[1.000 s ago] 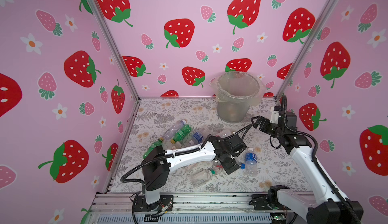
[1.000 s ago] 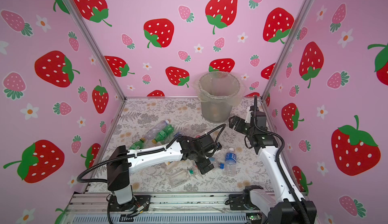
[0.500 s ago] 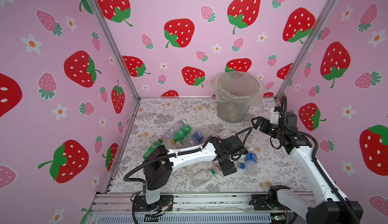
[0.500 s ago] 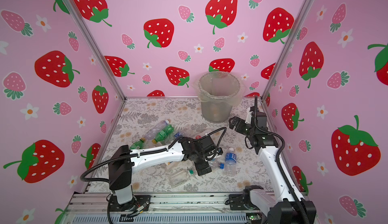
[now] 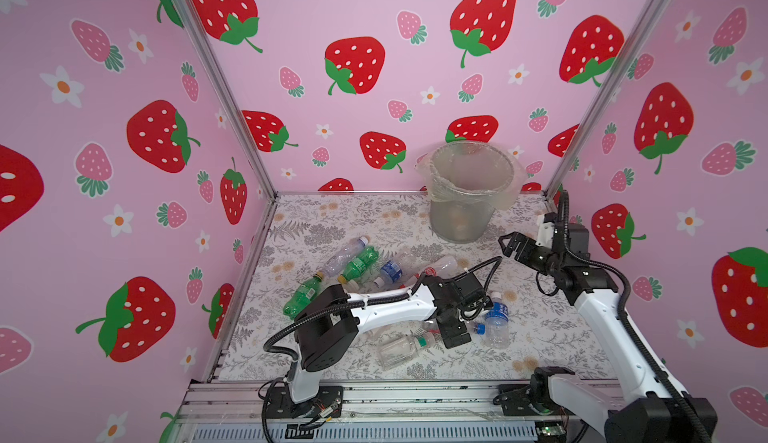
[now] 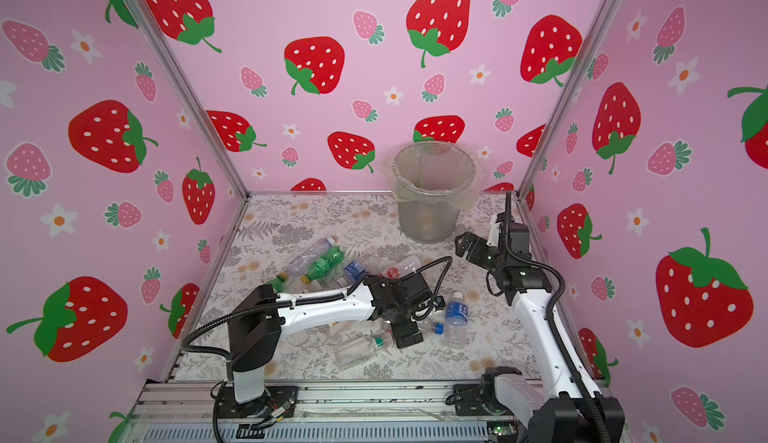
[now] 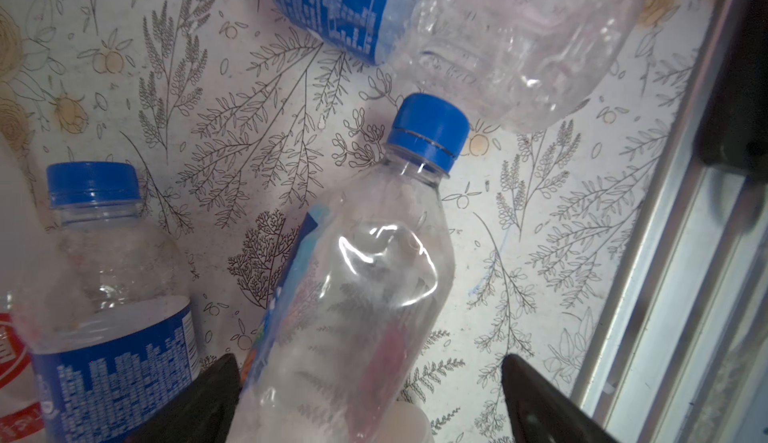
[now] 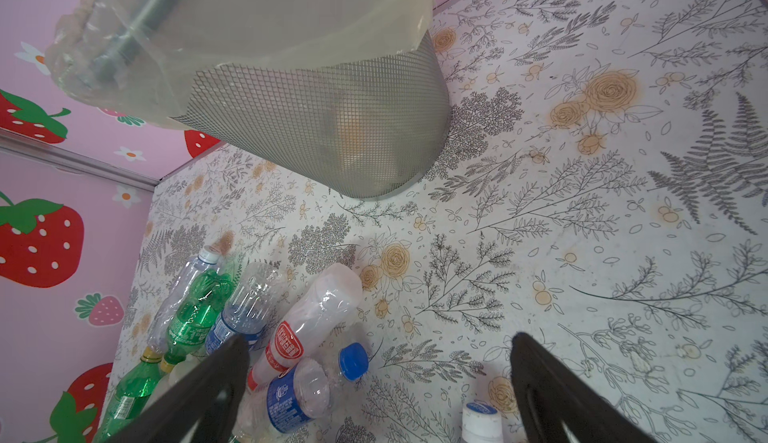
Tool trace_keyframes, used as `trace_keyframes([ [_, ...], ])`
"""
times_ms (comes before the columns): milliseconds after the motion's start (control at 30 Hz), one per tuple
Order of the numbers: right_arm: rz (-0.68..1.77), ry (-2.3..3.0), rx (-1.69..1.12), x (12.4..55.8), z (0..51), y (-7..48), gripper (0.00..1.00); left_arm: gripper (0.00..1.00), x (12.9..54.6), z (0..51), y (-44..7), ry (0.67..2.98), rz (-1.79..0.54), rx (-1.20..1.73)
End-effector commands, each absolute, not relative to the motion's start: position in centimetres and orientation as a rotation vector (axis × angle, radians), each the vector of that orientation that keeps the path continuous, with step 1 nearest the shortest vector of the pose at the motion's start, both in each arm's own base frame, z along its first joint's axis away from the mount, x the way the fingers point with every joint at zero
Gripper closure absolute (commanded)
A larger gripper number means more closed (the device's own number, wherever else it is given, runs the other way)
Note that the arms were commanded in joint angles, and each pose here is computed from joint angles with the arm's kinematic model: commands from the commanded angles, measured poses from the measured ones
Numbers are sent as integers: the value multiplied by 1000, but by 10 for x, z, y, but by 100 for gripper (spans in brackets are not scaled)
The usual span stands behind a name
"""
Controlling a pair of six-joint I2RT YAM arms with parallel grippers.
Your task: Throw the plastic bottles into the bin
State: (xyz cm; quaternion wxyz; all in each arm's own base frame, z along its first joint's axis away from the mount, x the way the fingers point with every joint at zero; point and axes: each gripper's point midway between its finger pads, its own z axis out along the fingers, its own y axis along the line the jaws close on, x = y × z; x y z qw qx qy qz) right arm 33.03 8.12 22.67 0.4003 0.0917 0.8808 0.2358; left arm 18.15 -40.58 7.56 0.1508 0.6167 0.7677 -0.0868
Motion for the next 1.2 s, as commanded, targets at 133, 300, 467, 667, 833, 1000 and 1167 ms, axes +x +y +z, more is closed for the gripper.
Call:
trace_keyframes([
  [133, 604, 2238, 223, 329, 224, 80, 1, 1, 190, 54, -404, 2192, -186, 1796],
  [300, 611, 2235, 222, 331, 226, 81, 1, 7, 204, 50, -404, 2173, -112, 1757],
  [467, 599, 2234, 217, 330, 228, 79, 1, 9, 217, 52, -404, 2149, -59, 1722],
  [667, 591, 2242, 220, 330, 226, 77, 1, 14, 227, 59, -406, 2144, -69, 1669],
  [833, 592, 2249, 222, 329, 224, 77, 1, 21, 227, 55, -405, 2171, -92, 1656],
  [1000, 601, 2250, 224, 329, 223, 78, 1, 29, 231, 56, -405, 2212, -122, 1614],
  [1167, 606, 2247, 228, 329, 224, 78, 1, 32, 232, 66, -407, 2212, -151, 1576],
])
